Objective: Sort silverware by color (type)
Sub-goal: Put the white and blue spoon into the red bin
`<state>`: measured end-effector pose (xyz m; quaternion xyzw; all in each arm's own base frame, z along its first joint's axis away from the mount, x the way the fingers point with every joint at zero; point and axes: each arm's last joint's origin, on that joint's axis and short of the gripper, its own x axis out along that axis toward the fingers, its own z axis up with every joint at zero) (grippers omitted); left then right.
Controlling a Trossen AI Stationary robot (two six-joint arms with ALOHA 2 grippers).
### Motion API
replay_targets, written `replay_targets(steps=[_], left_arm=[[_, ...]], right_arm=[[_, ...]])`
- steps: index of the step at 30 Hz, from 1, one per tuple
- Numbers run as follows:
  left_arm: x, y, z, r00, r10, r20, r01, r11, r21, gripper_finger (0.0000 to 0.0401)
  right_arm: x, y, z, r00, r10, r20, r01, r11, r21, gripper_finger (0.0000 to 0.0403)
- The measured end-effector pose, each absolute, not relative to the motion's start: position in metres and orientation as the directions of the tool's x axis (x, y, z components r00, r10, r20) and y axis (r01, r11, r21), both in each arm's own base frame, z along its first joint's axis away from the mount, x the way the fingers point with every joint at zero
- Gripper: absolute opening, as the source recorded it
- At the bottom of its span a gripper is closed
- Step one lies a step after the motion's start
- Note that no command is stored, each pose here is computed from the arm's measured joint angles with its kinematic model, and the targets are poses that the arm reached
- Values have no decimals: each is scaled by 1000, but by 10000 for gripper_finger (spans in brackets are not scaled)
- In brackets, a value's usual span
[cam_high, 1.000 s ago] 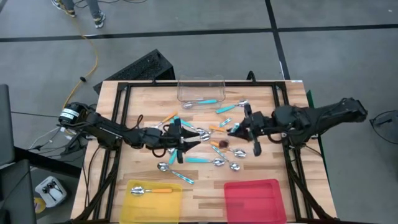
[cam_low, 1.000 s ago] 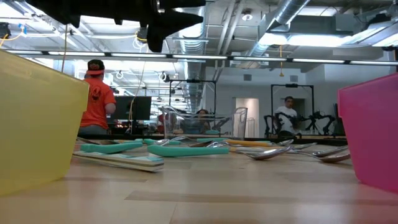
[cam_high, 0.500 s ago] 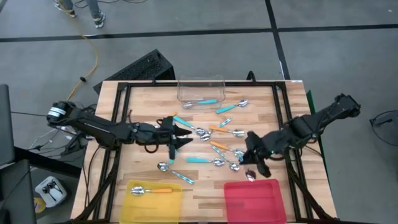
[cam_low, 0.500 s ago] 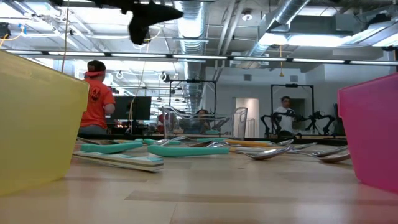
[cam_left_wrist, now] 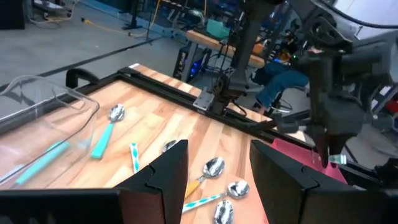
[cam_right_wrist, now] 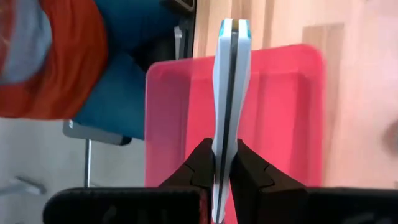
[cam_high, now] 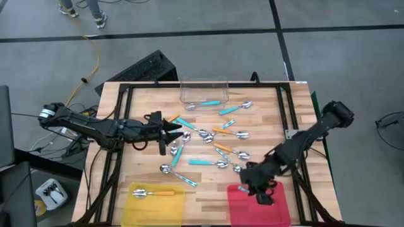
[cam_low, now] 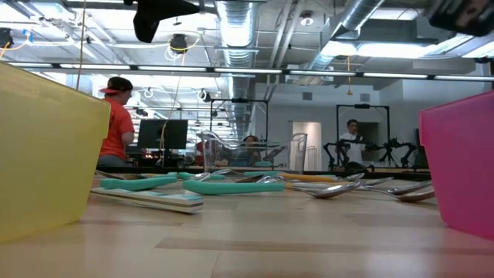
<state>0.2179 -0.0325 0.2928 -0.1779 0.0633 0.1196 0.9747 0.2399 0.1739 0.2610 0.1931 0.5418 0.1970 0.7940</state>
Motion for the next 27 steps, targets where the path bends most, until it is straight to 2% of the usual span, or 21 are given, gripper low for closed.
replay_targets(steps=[5,9,21,27], left_arm=[[220,-33,291,963,202,-177,-252,911,-328,155],[219,-34,290,961,201,-188,-254,911,-324,155],[219,-32,289,950,248,-190,-297,905,-305,155],[219,-32,289,948,260,-186,-307,903,-301,155]], right_arm=[[246,189,236,246,538,-806,-121,842,526,53],[250,193,218,232,550,-802,-126,835,536,54],[230,184,192,343,608,-715,-206,792,575,55],[223,174,176,351,605,-715,-182,793,582,56]])
